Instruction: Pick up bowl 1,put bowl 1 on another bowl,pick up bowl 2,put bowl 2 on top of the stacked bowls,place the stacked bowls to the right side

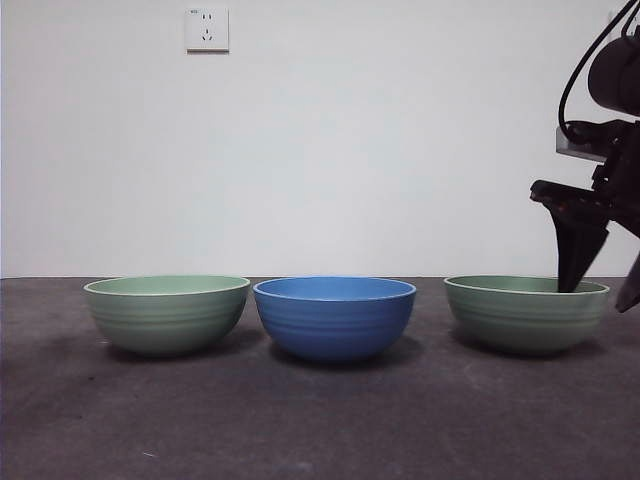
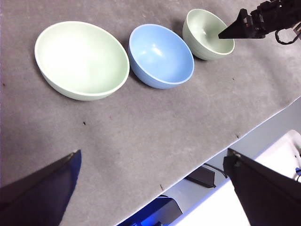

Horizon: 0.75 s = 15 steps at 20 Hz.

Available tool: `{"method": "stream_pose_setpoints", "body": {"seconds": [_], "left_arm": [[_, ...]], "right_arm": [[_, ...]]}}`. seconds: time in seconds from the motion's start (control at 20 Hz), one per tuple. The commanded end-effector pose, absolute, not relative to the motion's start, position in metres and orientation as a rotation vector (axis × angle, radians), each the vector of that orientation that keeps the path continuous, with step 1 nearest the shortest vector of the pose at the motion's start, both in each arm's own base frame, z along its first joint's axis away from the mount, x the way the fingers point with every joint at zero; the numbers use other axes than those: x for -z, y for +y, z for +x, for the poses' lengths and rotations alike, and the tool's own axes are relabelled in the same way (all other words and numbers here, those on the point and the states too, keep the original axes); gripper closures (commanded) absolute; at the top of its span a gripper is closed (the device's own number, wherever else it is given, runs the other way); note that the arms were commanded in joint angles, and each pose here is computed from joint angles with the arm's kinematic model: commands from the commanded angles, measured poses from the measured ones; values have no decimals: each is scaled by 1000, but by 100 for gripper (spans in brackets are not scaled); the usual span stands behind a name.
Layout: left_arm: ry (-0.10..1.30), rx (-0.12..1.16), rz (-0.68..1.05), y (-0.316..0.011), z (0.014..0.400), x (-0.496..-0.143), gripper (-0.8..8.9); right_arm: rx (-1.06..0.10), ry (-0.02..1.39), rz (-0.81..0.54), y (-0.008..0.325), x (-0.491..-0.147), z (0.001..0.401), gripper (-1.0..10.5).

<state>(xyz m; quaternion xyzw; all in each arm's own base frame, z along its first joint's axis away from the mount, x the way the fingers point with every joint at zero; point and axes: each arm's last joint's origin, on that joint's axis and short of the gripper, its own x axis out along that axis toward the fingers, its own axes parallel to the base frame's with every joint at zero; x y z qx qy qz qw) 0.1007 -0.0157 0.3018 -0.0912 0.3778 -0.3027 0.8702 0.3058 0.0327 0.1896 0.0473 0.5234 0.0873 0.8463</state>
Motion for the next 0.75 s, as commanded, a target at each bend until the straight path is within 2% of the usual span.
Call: {"method": "stream_pose_setpoints", "body": {"seconds": [0.05, 0.2, 0.5, 0.75], "left_arm": [[786, 638, -191, -16, 100, -303, 180], [788, 638, -192, -16, 100, -303, 180], [789, 638, -192, -16, 100, -302, 180], [788, 638, -192, -16, 100, -303, 180]], "right_arm": [[-179, 1094, 107, 33, -188, 308, 849], [-180, 1082, 107, 33, -189, 309, 946], [-177, 1068, 104, 33, -191, 310, 957], [-206, 960, 104, 38, -229, 302, 957]]}}
